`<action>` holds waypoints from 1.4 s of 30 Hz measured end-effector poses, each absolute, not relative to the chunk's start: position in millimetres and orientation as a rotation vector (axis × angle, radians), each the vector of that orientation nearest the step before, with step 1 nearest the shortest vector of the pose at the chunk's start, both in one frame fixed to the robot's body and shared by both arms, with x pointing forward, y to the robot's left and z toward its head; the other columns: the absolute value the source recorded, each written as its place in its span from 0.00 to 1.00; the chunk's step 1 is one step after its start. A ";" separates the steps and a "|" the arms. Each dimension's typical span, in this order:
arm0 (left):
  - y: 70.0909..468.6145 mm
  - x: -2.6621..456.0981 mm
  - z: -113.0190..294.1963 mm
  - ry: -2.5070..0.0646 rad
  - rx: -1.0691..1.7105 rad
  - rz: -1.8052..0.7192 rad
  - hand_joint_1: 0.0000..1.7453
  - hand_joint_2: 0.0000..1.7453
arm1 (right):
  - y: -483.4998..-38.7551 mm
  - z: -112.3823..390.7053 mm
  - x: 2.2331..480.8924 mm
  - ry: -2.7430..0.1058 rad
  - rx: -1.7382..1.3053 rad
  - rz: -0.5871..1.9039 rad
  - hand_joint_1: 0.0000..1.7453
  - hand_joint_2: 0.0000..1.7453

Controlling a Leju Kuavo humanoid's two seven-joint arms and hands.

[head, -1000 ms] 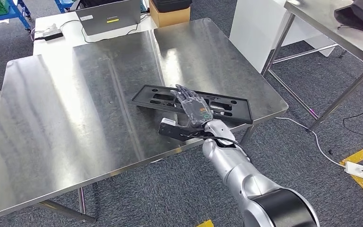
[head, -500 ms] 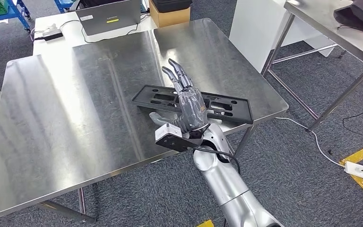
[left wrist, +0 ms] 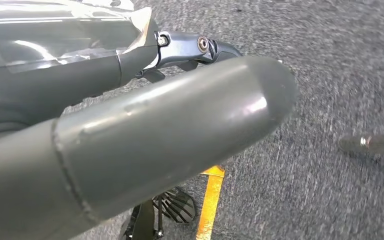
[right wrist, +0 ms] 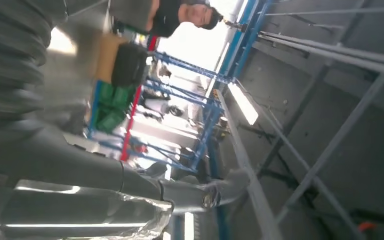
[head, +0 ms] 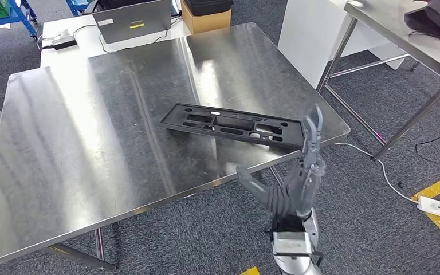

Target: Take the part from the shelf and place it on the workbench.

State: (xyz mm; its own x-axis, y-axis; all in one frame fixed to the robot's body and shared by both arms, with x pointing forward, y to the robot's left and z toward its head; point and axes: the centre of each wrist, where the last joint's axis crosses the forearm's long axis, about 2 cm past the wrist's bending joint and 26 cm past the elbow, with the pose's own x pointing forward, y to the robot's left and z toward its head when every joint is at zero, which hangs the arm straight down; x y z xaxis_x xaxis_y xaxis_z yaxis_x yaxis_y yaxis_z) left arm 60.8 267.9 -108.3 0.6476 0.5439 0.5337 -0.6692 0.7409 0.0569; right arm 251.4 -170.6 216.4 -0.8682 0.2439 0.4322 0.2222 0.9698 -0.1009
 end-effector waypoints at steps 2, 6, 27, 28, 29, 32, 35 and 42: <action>265.8 59.9 -108.3 -0.500 0.275 0.738 0.00 0.00 | -171.6 207.0 244.2 -2.613 -0.234 0.025 0.00 1.00; 260.0 57.7 -108.1 -0.462 0.302 0.822 0.00 0.00 | -170.3 181.1 245.5 -2.484 -0.081 -0.034 0.00 1.00; 235.6 53.4 -106.6 -0.404 0.301 0.952 0.00 0.00 | -167.7 128.2 252.9 -2.257 -0.038 -0.055 0.00 1.00; 234.8 53.5 -106.5 -0.404 0.297 0.952 0.00 0.00 | -167.9 127.3 252.3 -2.255 -0.037 -0.054 0.00 1.00; 234.7 53.5 -106.5 -0.404 0.293 0.953 0.00 0.00 | -168.2 126.0 251.5 -2.251 -0.038 -0.051 0.00 1.00; 234.0 53.5 -106.5 -0.400 0.283 0.952 0.00 0.00 | -170.1 121.2 248.3 -2.237 -0.045 -0.037 0.00 1.00; 232.9 53.8 -106.3 -0.396 0.272 0.952 0.00 0.00 | -171.0 120.0 247.9 -2.235 -0.051 -0.026 0.00 1.00; 230.8 54.6 -106.0 -0.396 0.262 0.954 0.00 0.00 | -171.2 118.6 247.1 -2.234 -0.046 -0.011 0.00 1.00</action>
State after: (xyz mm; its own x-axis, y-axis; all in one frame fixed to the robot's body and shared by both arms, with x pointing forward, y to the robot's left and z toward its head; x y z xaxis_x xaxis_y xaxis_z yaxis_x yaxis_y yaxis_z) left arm 54.6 230.8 -106.0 0.5151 0.7361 0.4391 -0.8305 0.5553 0.0433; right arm 247.1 -171.2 118.6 -0.6150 0.0295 0.7880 0.0370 0.9993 -0.0085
